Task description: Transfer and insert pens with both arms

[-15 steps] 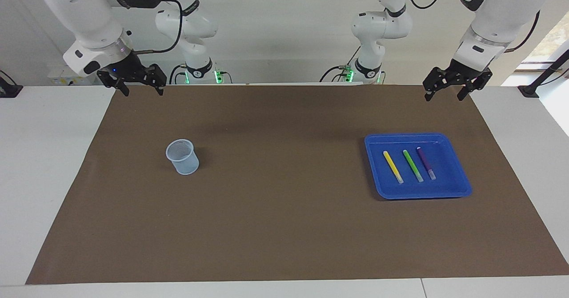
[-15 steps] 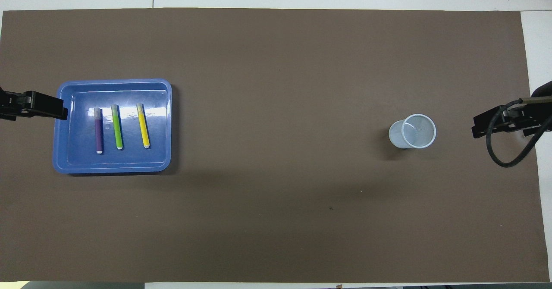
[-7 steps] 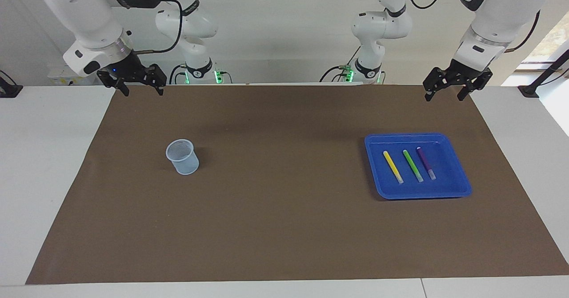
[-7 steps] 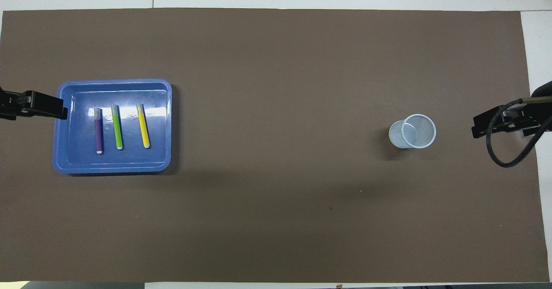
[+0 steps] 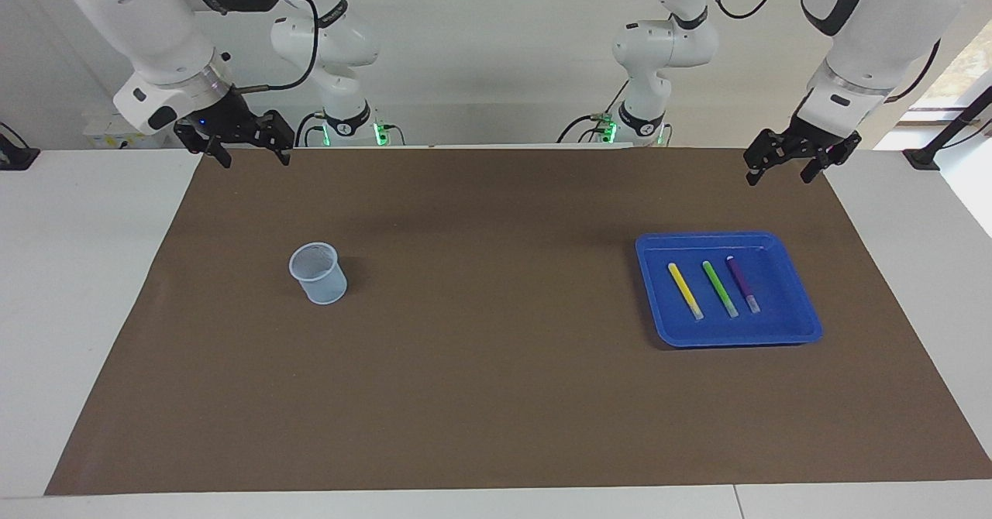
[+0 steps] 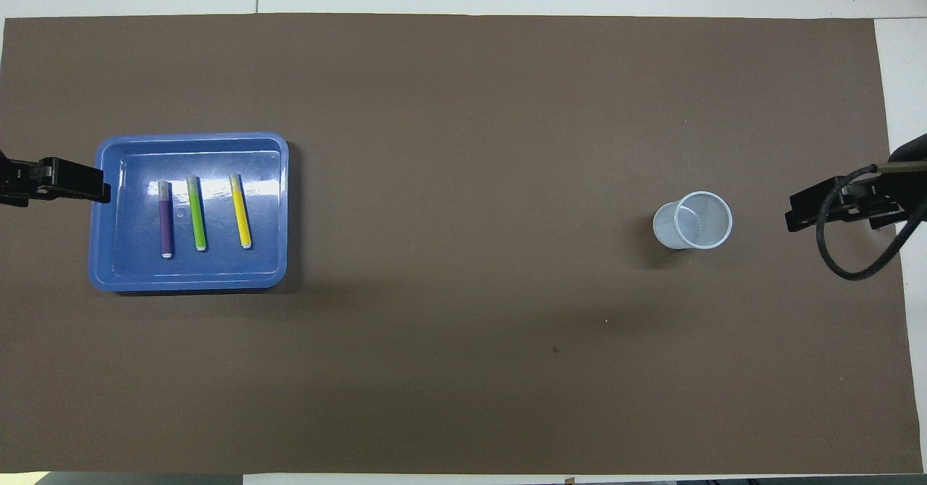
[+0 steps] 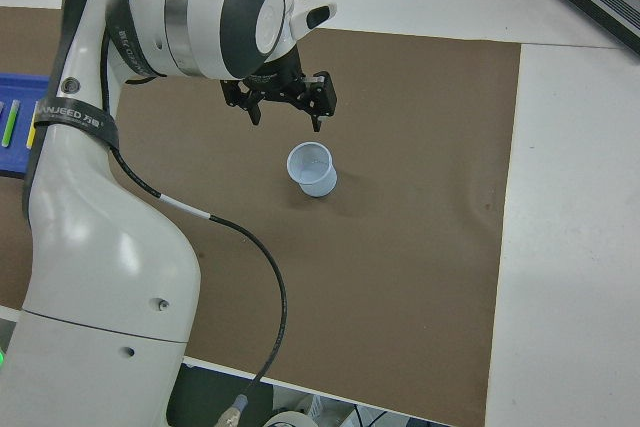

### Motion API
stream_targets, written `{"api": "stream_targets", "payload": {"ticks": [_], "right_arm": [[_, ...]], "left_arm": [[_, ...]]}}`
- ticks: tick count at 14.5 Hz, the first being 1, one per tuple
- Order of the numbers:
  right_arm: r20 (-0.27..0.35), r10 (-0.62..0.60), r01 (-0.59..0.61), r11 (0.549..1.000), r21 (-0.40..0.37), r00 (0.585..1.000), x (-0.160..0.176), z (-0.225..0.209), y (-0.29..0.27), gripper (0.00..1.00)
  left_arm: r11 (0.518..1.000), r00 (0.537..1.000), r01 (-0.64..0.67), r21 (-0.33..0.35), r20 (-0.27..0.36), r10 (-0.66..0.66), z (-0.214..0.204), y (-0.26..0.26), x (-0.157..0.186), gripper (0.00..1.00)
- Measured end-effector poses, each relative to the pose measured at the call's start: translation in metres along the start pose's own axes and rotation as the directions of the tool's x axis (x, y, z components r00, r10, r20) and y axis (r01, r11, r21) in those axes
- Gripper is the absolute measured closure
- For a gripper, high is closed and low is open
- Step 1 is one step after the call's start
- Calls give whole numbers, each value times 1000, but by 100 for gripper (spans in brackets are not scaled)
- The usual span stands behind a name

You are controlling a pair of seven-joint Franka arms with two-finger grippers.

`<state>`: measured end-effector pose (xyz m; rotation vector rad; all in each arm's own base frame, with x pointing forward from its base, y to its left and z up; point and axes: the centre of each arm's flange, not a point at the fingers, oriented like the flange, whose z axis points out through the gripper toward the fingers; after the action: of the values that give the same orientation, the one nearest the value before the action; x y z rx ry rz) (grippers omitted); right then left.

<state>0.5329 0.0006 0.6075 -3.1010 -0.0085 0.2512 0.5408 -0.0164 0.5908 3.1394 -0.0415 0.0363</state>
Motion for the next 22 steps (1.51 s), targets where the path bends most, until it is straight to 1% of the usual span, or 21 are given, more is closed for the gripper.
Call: {"api": "stream_targets", "payload": {"ticks": [1, 4, 5, 6, 8, 10, 11, 13, 15, 16, 18, 19, 22], "right_arm": [[0, 0, 0, 1000, 0, 1000, 0, 0, 0, 0], [0, -17, 17, 1000, 1, 1000, 0, 0, -8, 0], [0, -26, 26, 999, 21, 1000, -1, -1, -14, 0], [-1, -37, 37, 996, 77, 999, -1, -1, -22, 0], [1, -46, 45, 976, 211, 999, -2, 0, -32, 0], [0, -40, 38, 956, 292, 999, -2, 3, -34, 0], [-2, -39, 37, 943, 330, 999, -2, 5, -37, 0], [-17, -24, 29, 904, 427, 1000, -3, 17, -48, 0], [-36, 6, 13, 861, 509, 999, -8, 34, -62, 0], [-45, 8, 17, 849, 527, 999, -12, 42, -73, 0], [-66, 2, 34, 841, 539, 998, -20, 49, -108, 0], [-65, 24, 16, 831, 555, 998, -24, 50, -131, 0], [-62, 117, -53, 779, 625, 991, -36, 57, -189, 0]], "left_arm": [[1000, 1000, 13, 0, -10, -13, 10, -7, -2, 0], [999, 999, 43, 0, -2, -43, 40, -24, -6, 0], [999, 999, 54, 1, 4, -54, 52, -30, -5, 0], [998, 998, 65, 1, 10, -65, 67, -36, -1, 0], [996, 996, 85, 4, 24, -85, 105, -52, 12, 0], [997, 996, 78, 6, 33, -78, 150, -67, 29, 0], [998, 997, 69, 7, 27, -69, 172, -72, 38, 0], [998, 998, 66, 10, 14, -66, 214, -79, 53, 0], [998, 997, 66, 11, 24, -67, 246, -85, 59, 0], [998, 997, 65, 11, 37, -65, 258, -88, 59, 0], [998, 996, 63, 8, 62, -64, 275, -91, 59, 0], [998, 995, 64, 2, 70, -64, 280, -89, 59, 0], [997, 993, 79, -22, 90, -77, 285, -85, 57, 3]]}}
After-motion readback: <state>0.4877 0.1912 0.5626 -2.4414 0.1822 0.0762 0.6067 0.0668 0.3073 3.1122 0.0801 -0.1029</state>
